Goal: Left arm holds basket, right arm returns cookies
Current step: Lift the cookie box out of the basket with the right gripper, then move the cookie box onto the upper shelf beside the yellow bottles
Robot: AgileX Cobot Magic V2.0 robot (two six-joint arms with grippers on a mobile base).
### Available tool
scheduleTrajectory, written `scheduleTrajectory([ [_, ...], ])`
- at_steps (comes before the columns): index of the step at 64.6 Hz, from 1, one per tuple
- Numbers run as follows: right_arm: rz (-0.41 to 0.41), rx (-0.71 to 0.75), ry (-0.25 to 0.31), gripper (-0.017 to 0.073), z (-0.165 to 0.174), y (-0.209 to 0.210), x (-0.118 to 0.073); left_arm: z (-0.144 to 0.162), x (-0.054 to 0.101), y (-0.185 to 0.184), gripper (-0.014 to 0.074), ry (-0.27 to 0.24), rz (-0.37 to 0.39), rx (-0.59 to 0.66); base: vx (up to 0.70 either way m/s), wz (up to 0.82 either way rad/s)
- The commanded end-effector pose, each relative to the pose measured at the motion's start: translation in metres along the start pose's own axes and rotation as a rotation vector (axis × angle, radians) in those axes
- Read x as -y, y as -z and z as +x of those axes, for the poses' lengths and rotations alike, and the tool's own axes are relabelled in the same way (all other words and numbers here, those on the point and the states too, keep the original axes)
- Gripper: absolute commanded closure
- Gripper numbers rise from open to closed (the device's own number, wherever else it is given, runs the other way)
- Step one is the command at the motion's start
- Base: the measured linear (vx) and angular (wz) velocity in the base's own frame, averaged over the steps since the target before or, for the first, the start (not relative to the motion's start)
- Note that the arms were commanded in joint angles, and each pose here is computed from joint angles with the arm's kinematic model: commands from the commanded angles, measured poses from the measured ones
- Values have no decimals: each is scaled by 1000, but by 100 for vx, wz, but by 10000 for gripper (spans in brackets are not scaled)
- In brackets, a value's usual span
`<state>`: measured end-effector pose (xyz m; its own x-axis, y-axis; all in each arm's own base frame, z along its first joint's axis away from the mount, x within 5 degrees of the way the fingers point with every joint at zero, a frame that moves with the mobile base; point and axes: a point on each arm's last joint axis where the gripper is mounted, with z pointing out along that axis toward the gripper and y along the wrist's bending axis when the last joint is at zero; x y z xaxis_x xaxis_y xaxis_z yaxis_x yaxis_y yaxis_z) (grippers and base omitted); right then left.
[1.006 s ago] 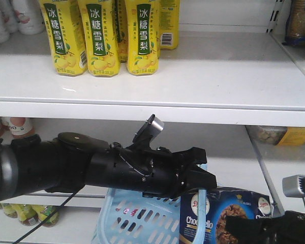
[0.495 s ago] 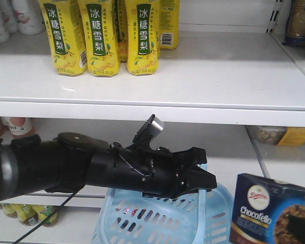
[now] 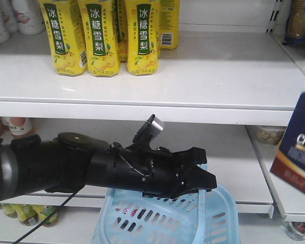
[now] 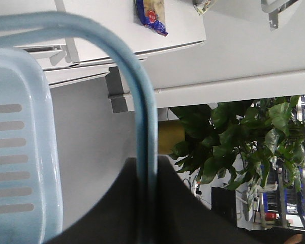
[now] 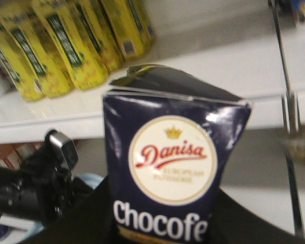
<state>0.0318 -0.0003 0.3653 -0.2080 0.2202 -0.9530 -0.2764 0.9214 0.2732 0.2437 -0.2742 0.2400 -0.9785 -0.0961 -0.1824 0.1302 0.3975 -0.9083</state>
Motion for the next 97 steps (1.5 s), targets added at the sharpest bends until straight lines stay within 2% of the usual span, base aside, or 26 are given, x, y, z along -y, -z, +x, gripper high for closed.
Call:
scheduleTrajectory([
  [1, -52, 236, 128, 342, -30, 2, -9, -6, 25, 11, 600, -27, 85, 50, 0, 0],
  [5, -40, 275, 194, 340, -35, -6, -11, -6, 25, 11, 600, -27, 85, 50, 0, 0],
  [16, 17, 261, 347, 338, -47, -44, -18, -6, 25, 11, 600, -27, 85, 50, 0, 0],
  [23, 91, 211, 407, 335, -56, -73, -21, -6, 25, 11, 600, -27, 85, 50, 0, 0],
  [27, 141, 185, 401, 335, -60, -88, -20, -6, 25, 11, 600, -27, 85, 50, 0, 0],
  [33, 208, 162, 355, 335, -63, -111, -19, -6, 25, 11, 600, -27, 85, 50, 0, 0],
  [43, 281, 166, 384, 334, -59, -148, -18, -6, 25, 11, 600, -27, 85, 50, 0, 0],
  [51, 389, 166, 243, 332, -51, -169, -10, -6, 25, 11, 600, -27, 85, 50, 0, 0],
  [54, 408, 165, 213, 332, -48, -178, -8, -6, 25, 11, 600, -27, 85, 50, 0, 0],
  [61, 399, 154, 284, 331, -42, -195, -11, -6, 25, 11, 600, -27, 85, 50, 0, 0],
  [71, 450, 112, 281, 325, -33, -218, -9, -6, 25, 11, 600, -27, 85, 50, 0, 0],
  [78, 455, 84, 285, 319, -31, -232, -6, -6, 25, 11, 600, -27, 85, 50, 0, 0],
  [82, 451, 69, 261, 316, -30, -238, -1, -6, 25, 11, 600, -27, 85, 50, 0, 0],
  [87, 450, 47, 205, 314, -28, -244, 11, -6, 25, 11, 600, -27, 85, 50, 0, 0],
  [91, 407, 25, 176, 314, -27, -248, 17, -6, 25, 11, 600, -27, 85, 50, 0, 0],
  [97, 352, -10, 164, 314, -25, -253, 26, -6, 25, 11, 600, -27, 85, 50, 0, 0],
])
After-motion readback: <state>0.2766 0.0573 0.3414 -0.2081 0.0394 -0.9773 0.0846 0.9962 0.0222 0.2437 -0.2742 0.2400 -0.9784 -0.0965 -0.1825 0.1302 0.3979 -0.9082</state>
